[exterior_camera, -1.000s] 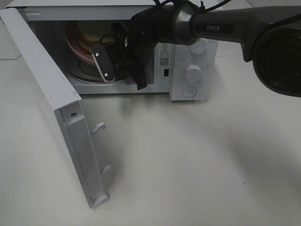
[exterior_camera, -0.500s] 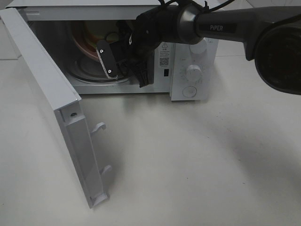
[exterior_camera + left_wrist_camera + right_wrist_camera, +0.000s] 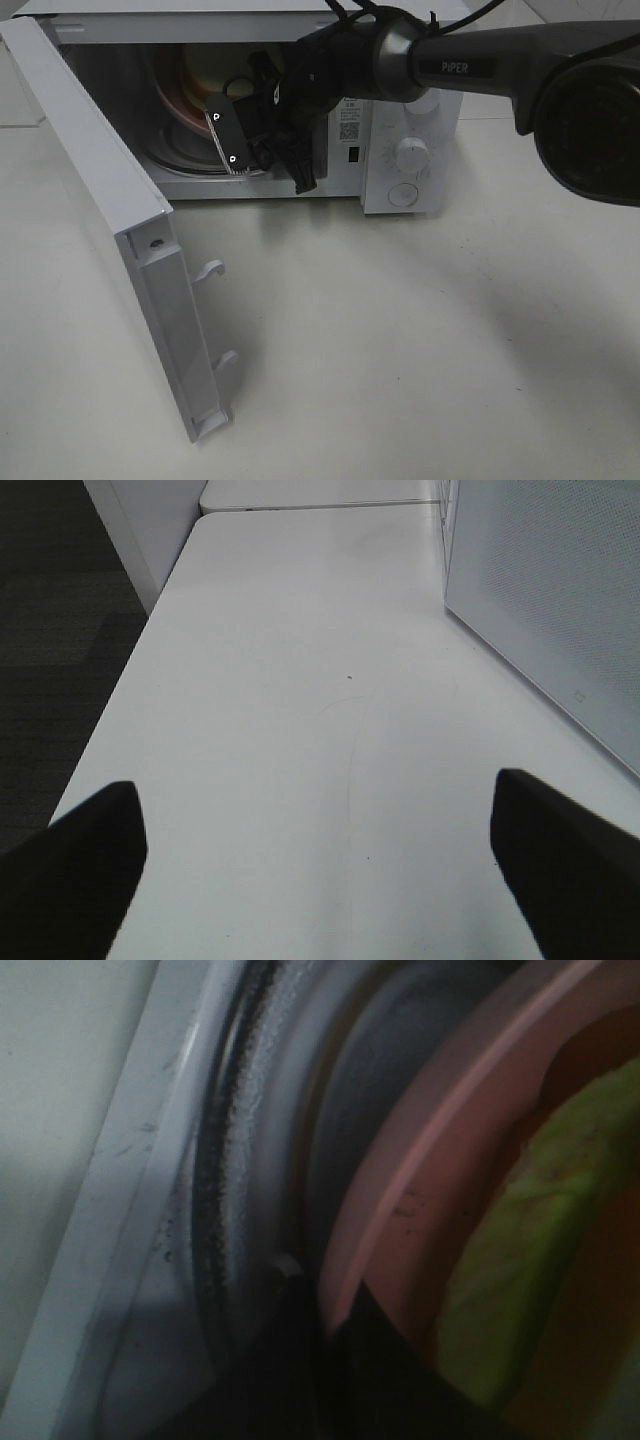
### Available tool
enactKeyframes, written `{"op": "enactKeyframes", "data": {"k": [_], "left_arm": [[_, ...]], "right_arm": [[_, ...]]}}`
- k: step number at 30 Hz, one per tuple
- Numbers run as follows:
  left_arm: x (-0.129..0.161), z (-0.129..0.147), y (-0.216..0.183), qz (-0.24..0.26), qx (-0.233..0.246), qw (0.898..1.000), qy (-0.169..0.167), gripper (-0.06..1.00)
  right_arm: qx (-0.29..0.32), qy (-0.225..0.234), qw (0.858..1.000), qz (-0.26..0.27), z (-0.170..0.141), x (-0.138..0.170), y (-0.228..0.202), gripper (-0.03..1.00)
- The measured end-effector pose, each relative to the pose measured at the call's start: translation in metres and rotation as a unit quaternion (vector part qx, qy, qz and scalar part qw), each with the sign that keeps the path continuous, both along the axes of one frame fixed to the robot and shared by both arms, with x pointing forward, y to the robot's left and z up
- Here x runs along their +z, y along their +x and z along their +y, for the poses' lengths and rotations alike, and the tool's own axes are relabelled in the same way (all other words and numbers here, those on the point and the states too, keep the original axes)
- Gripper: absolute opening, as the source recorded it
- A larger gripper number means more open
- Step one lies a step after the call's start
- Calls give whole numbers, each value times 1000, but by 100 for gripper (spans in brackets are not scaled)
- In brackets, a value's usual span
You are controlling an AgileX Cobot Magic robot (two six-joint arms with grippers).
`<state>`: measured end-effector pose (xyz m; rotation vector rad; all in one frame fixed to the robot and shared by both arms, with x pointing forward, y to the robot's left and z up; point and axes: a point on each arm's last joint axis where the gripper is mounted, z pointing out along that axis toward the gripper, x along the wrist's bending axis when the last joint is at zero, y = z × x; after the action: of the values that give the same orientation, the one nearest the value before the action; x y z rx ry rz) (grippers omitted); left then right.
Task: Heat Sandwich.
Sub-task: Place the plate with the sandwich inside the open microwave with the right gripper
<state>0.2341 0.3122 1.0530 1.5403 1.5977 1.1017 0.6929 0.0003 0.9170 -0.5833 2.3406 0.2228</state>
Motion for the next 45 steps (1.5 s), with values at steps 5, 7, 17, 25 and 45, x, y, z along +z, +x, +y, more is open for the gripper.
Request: {"op": "enactKeyframes", "data": {"k": [5, 7, 17, 25, 45], "left_arm": [[0, 0, 0, 0, 0, 1000, 0, 86], [0, 0, 0, 0, 0, 1000, 0, 86], [0, 0, 0, 0, 0, 1000, 0, 86], [0, 0, 0, 0, 0, 1000, 0, 86], [0, 0, 0, 0, 0, 1000, 0, 86]], "right_arm": [[-1, -1, 1000, 4, 0, -4, 0, 3], [-4, 5, 1000, 2, 0, -4, 0, 3], [-18, 21, 1000, 4, 2, -10, 1, 3], [-35, 51, 998, -1, 3, -10, 3, 14], [-46, 59, 997, -5, 1, 11, 1, 57]]}}
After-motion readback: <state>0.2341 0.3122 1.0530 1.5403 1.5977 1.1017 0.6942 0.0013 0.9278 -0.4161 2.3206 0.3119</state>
